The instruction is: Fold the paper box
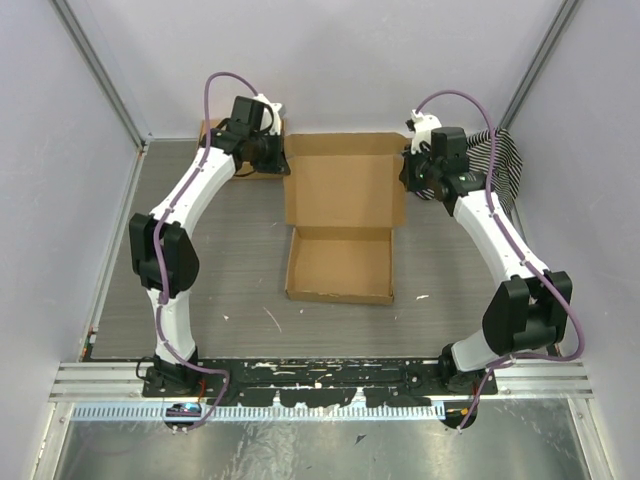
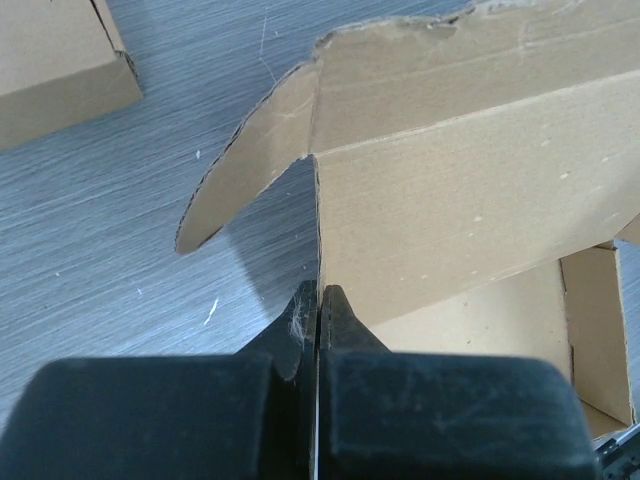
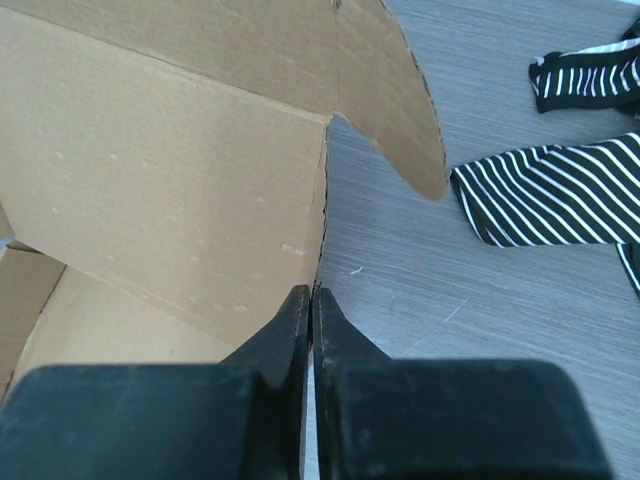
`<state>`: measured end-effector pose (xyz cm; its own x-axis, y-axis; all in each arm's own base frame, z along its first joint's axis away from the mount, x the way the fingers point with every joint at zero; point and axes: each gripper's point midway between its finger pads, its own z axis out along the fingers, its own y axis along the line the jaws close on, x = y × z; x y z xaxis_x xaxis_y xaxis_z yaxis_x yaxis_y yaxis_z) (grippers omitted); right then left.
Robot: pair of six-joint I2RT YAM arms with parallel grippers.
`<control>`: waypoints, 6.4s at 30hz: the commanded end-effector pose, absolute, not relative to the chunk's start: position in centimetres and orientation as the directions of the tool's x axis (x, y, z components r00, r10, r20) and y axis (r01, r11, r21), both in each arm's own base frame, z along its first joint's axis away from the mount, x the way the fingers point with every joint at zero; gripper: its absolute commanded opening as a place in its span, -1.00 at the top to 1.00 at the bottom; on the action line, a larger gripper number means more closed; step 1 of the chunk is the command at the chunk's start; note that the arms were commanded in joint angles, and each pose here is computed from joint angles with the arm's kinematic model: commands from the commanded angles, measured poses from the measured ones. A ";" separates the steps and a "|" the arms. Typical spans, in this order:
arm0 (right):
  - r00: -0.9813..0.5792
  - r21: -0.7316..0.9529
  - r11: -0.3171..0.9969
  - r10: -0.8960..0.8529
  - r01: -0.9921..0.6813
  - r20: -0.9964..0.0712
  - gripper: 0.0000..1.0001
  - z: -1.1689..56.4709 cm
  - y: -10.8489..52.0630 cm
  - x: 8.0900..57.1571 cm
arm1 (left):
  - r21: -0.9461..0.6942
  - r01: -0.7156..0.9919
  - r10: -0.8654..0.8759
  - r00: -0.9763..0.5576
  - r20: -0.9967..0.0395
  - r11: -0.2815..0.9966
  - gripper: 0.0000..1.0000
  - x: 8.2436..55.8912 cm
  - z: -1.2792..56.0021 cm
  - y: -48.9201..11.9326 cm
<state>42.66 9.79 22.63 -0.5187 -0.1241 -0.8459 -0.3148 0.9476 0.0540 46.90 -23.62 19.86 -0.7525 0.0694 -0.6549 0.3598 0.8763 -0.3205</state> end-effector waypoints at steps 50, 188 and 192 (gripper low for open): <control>-0.630 0.206 0.930 -0.036 -0.306 -0.775 0.04 22.6 8.6 42.3 | -0.202 0.618 0.097 -0.415 -0.905 0.760 1.00 44.1 28.3 -25.2; -0.295 0.196 0.962 0.247 0.191 -0.923 0.98 18.4 8.3 41.3 | -0.432 0.261 -0.157 -0.676 -0.720 0.863 0.62 41.4 19.4 -27.1; -0.313 0.186 0.963 0.241 0.193 -0.919 0.98 17.9 8.2 40.0 | -0.390 0.257 -0.120 -0.682 -0.721 0.884 0.39 39.5 19.2 -25.5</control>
